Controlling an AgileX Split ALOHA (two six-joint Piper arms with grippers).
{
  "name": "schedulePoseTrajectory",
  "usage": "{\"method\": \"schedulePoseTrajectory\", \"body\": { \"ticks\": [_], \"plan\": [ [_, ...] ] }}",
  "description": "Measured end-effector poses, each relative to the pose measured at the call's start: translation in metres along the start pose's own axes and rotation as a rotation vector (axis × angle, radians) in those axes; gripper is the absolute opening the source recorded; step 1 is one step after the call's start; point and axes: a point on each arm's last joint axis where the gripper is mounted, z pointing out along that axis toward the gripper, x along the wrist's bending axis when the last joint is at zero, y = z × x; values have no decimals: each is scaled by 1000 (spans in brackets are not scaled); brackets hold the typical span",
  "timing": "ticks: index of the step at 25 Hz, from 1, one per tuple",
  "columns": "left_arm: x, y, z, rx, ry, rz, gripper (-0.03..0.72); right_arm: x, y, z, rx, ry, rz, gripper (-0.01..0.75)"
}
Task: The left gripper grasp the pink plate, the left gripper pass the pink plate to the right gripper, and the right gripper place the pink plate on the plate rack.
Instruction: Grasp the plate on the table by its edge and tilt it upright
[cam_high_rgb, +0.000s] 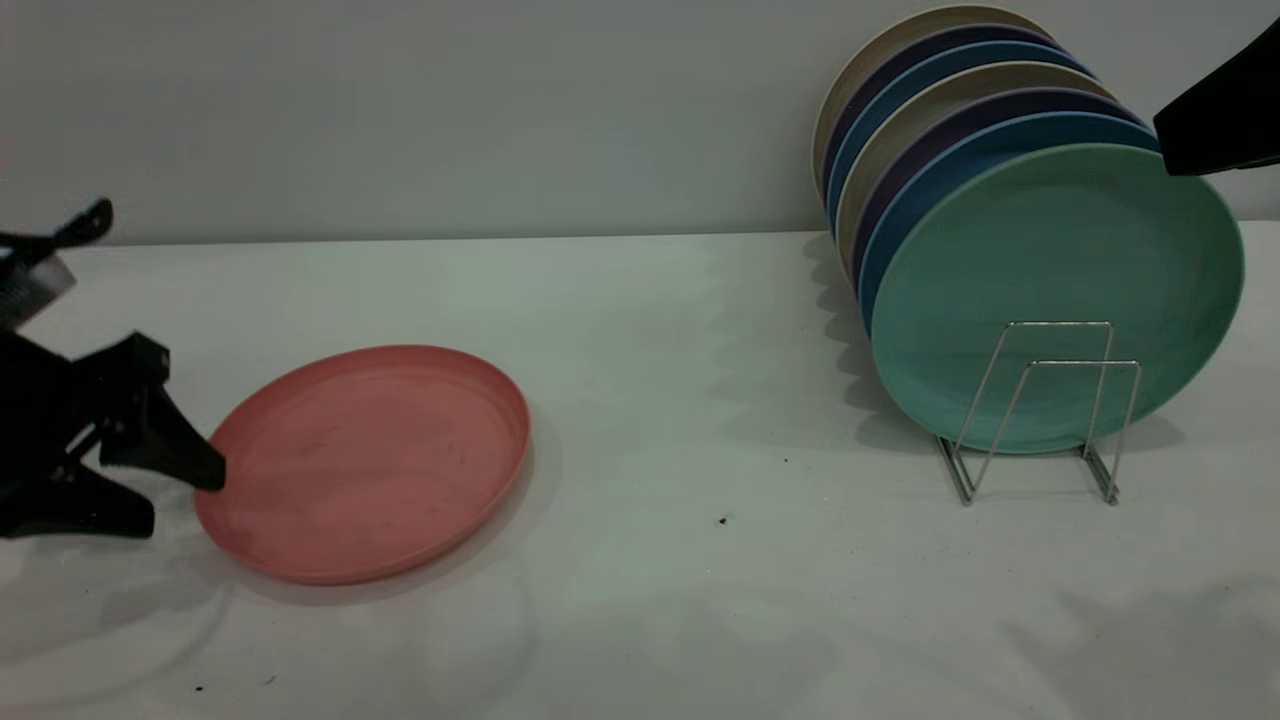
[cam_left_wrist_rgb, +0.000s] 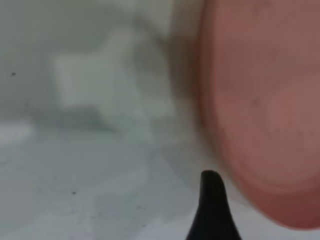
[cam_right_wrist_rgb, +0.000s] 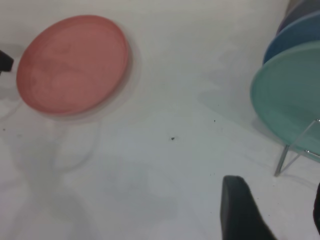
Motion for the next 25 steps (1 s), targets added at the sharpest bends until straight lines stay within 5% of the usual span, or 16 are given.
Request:
{"method": "schedulePoseTrajectory", "body": {
  "ticks": [14, 25],
  "plan": [
    [10, 2, 30, -85, -82, -106, 485, -2, 1, 0, -11, -20, 4, 377],
    [13, -6, 46, -53, -146, -104, 412, -2, 1, 0, -11, -21, 4, 377]
  ]
}}
